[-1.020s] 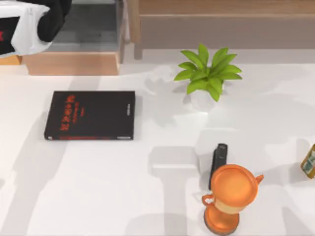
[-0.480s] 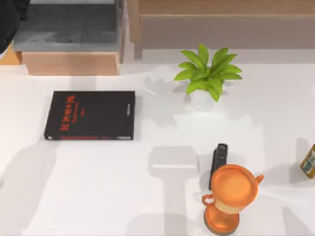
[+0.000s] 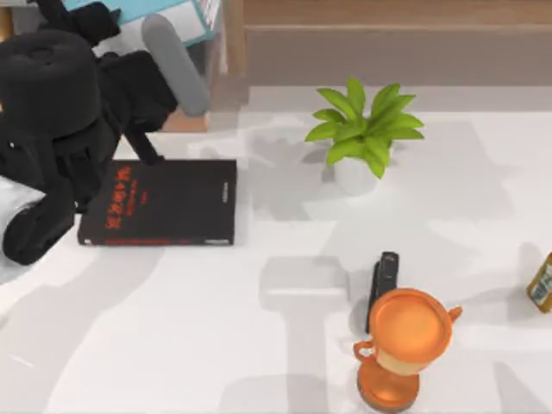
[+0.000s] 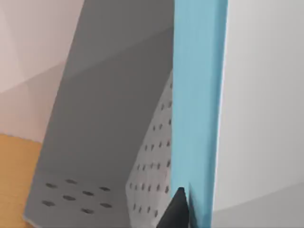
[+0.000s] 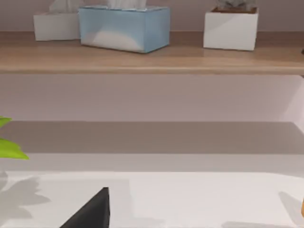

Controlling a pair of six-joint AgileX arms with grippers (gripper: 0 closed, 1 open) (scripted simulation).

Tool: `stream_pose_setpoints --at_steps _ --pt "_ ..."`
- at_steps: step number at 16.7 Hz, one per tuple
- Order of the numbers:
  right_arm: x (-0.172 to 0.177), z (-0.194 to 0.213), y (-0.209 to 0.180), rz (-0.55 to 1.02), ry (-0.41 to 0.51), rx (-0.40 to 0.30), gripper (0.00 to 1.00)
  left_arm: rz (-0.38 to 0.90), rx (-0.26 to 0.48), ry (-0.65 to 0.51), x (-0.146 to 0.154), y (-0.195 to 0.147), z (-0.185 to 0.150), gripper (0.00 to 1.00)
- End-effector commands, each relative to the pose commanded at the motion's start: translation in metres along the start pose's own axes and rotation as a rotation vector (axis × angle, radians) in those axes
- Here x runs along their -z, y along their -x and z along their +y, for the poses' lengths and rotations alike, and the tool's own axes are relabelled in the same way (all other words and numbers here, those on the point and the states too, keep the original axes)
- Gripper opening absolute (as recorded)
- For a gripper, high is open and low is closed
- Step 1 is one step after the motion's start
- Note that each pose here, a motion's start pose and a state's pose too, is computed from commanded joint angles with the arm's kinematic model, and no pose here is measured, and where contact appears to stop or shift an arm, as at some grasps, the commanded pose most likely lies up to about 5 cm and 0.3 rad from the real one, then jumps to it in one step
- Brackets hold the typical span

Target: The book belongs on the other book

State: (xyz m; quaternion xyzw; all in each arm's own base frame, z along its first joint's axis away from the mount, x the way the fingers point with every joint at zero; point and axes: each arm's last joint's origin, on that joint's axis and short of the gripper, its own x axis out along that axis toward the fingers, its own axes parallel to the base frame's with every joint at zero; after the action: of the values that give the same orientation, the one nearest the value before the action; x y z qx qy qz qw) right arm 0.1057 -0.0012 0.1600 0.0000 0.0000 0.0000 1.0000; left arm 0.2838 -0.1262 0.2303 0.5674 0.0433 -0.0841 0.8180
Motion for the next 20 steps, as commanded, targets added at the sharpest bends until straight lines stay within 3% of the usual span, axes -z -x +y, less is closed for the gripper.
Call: stream_pose_setpoints --at_steps 4,6,19,20 --pt "0.000 0.000 0.000 0.000 0.000 0.000 1.00 0.060 0.250 -0.254 0.021 0.002 -0.083 0.00" --pt "0.000 0.000 0.000 0.000 0.000 0.000 1.00 0.098 0.320 -0.321 0.032 0.004 -0.105 0.00" --pt "0.000 0.000 0.000 0.000 0.000 0.000 1.00 0.114 0.339 -0.338 0.037 0.000 -0.111 0.00" --pt "0.000 0.000 0.000 0.000 0.000 0.000 1.00 0.114 0.339 -0.338 0.037 0.000 -0.111 0.08"
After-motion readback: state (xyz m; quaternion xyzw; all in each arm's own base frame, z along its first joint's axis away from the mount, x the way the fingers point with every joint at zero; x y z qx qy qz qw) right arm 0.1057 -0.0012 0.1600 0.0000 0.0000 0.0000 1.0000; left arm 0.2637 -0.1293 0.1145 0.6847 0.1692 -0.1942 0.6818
